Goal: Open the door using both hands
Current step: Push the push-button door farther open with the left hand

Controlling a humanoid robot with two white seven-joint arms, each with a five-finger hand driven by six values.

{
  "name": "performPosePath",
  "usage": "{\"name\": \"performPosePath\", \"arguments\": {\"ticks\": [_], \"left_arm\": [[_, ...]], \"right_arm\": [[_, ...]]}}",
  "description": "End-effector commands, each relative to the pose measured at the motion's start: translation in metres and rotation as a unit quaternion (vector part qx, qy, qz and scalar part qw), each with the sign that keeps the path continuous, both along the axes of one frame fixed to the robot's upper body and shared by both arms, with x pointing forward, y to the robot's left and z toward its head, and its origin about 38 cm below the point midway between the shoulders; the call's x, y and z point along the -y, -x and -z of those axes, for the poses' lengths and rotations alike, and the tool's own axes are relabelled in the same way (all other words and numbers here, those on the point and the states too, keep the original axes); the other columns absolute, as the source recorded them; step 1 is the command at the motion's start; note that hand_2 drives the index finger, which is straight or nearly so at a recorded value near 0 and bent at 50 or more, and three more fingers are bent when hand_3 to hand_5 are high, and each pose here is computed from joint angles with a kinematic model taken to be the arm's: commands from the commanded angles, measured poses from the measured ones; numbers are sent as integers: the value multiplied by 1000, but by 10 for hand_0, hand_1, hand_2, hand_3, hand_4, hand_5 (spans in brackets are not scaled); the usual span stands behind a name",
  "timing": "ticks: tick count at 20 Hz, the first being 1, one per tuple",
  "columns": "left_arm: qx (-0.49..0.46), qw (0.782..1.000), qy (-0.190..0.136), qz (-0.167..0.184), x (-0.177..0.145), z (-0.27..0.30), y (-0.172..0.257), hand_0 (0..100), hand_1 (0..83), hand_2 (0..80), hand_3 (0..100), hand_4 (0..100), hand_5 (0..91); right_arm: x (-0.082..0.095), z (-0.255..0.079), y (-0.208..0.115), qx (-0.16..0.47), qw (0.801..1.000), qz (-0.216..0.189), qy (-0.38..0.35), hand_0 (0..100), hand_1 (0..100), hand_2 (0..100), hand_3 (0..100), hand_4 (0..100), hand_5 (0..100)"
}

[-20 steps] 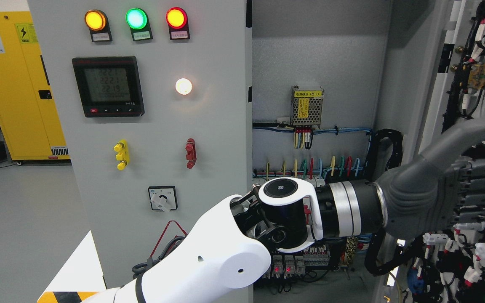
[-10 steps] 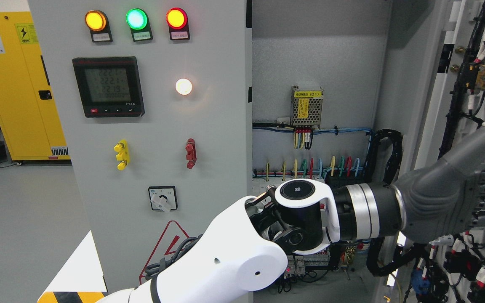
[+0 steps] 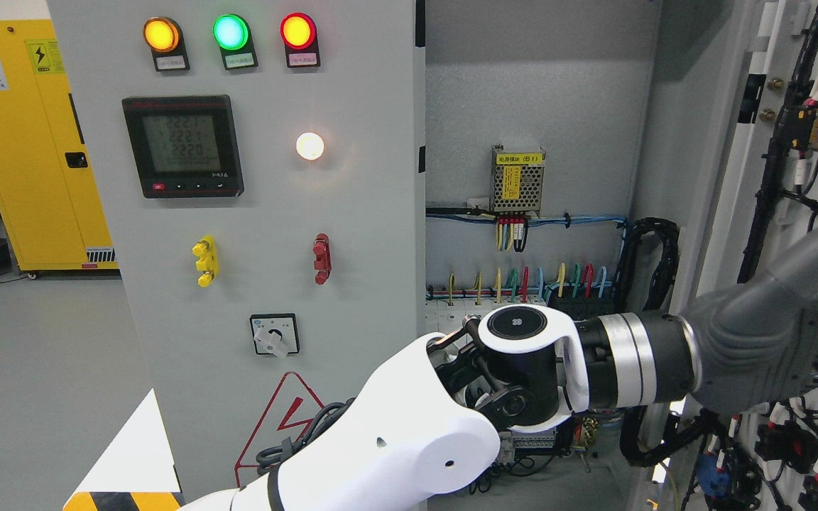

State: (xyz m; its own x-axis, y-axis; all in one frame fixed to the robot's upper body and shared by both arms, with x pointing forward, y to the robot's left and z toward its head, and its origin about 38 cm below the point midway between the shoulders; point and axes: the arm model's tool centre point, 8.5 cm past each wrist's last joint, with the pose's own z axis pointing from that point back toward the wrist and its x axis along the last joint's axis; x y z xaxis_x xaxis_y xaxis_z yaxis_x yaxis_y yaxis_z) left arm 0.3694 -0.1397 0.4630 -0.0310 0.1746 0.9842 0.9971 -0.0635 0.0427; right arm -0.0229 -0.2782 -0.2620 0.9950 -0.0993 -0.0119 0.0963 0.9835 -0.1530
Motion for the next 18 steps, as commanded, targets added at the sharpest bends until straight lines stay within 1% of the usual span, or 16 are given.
{"name": "performPosePath", "arguments": {"ticks": [1, 4, 7, 8, 10, 13, 15, 17, 18], "left_arm": [[9, 1000, 6, -13, -25, -7, -8, 0, 0, 0, 47, 0, 0], [14, 1000, 7, -26, -47, -9, -17, 0, 0, 0, 47, 0, 0], [-2, 999, 29, -40, -81, -13, -28, 0, 0, 0, 48, 0, 0], [-3, 998, 27, -48, -95, -10, -31, 0, 0, 0, 48, 0, 0], [-14, 998, 9, -65, -119, 11, -37, 0, 0, 0, 47, 0, 0], [-51, 993, -19, -102, -156, 66, -49, 0, 0, 0, 48, 0, 0], [-82, 986, -43, -136, -179, 114, -57, 0, 0, 0, 48, 0, 0], [-122, 975, -76, -169, -200, 177, -57, 0, 0, 0, 47, 0, 0], [-144, 969, -87, -179, -209, 202, -54, 0, 0, 0, 47, 0, 0]], "right_arm": [[-16, 1, 0, 0, 1000, 1, -12, 216, 85, 0, 0, 0, 0], [-16, 1, 0, 0, 1000, 1, -12, 216, 85, 0, 0, 0, 0], [-16, 1, 0, 0, 1000, 1, -12, 216, 84, 0, 0, 0, 0], [-16, 1, 0, 0, 1000, 1, -12, 216, 84, 0, 0, 0, 0], [-16, 1, 0, 0, 1000, 1, -12, 216, 84, 0, 0, 0, 0], [-16, 1, 0, 0, 1000, 2, -12, 216, 84, 0, 0, 0, 0], [-16, 1, 0, 0, 1000, 1, -12, 216, 84, 0, 0, 0, 0], [-16, 1, 0, 0, 1000, 2, -12, 216, 84, 0, 0, 0, 0], [-16, 1, 0, 0, 1000, 2, -12, 216, 84, 0, 0, 0, 0]]}}
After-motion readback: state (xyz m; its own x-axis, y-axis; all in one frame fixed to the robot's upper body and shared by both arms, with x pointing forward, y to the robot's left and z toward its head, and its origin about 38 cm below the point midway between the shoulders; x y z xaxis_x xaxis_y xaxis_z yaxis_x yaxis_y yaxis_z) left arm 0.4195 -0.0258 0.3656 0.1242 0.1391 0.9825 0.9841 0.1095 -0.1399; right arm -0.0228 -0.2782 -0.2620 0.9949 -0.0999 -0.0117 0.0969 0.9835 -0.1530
